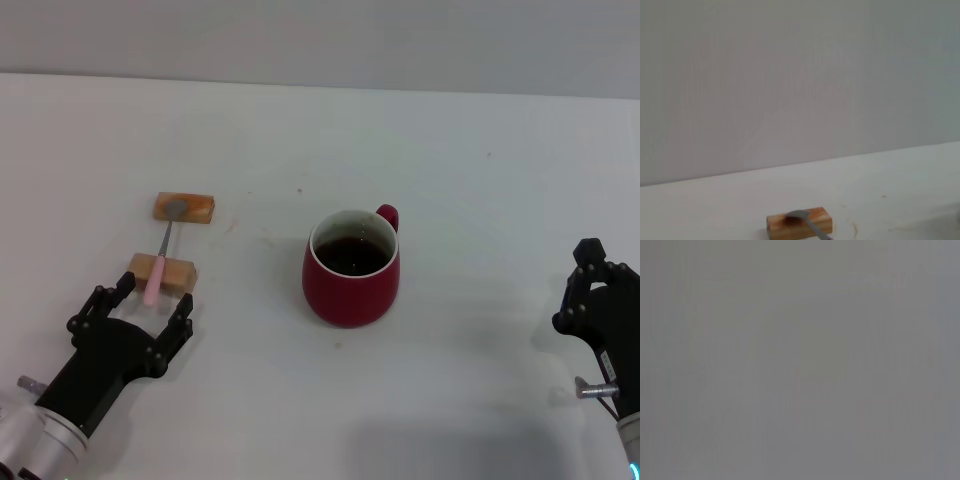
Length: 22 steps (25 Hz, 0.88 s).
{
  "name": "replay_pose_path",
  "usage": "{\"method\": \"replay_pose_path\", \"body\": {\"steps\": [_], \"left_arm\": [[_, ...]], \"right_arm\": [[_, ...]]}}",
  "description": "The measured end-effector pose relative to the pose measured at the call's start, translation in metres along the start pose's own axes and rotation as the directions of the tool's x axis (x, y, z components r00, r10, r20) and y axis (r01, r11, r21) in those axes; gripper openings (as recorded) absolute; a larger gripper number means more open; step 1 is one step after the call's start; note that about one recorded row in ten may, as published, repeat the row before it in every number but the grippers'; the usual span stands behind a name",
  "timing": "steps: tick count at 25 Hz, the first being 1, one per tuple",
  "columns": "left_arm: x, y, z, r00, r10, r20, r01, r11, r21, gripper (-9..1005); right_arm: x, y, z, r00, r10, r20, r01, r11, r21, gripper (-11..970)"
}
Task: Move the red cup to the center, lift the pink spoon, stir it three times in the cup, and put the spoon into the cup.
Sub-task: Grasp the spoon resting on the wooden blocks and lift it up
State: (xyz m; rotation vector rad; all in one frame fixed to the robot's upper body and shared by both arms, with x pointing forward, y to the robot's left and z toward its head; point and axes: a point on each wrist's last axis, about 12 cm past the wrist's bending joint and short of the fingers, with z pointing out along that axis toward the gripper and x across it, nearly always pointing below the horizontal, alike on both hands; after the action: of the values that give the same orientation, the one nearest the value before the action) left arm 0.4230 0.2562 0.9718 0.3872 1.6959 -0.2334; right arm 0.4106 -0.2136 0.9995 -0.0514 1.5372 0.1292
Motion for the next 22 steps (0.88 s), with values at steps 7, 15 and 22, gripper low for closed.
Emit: {"method": "replay_pose_path", "body": {"steps": [7, 15, 22], "left_arm": [[-0.0004, -0.0006, -0.001, 1.0, 0.003, 0.005, -0.003, 1.0, -0.002, 742], [-0.0005, 0.0005, -0.0001, 1.0, 0.004, 0.004, -0.004, 1.0, -0.003, 598], [0.0029, 0.0022, 0.0029, 0.999, 0.002, -0.034, -0.003, 1.0, -0.002, 586]], "right_arm": [[0.0001, 0.0001, 0.0003, 1.0, 0.0, -0.001, 0.0, 1.0, -0.001, -1], [0.0002, 0.0003, 0.0003, 1.0, 0.001, -0.002, -0.001, 1.0, -0.001, -1], [0.0001, 0.001, -0.0001, 1.0, 0.005, -0.003, -0.005, 1.0, -0.001, 0]]}}
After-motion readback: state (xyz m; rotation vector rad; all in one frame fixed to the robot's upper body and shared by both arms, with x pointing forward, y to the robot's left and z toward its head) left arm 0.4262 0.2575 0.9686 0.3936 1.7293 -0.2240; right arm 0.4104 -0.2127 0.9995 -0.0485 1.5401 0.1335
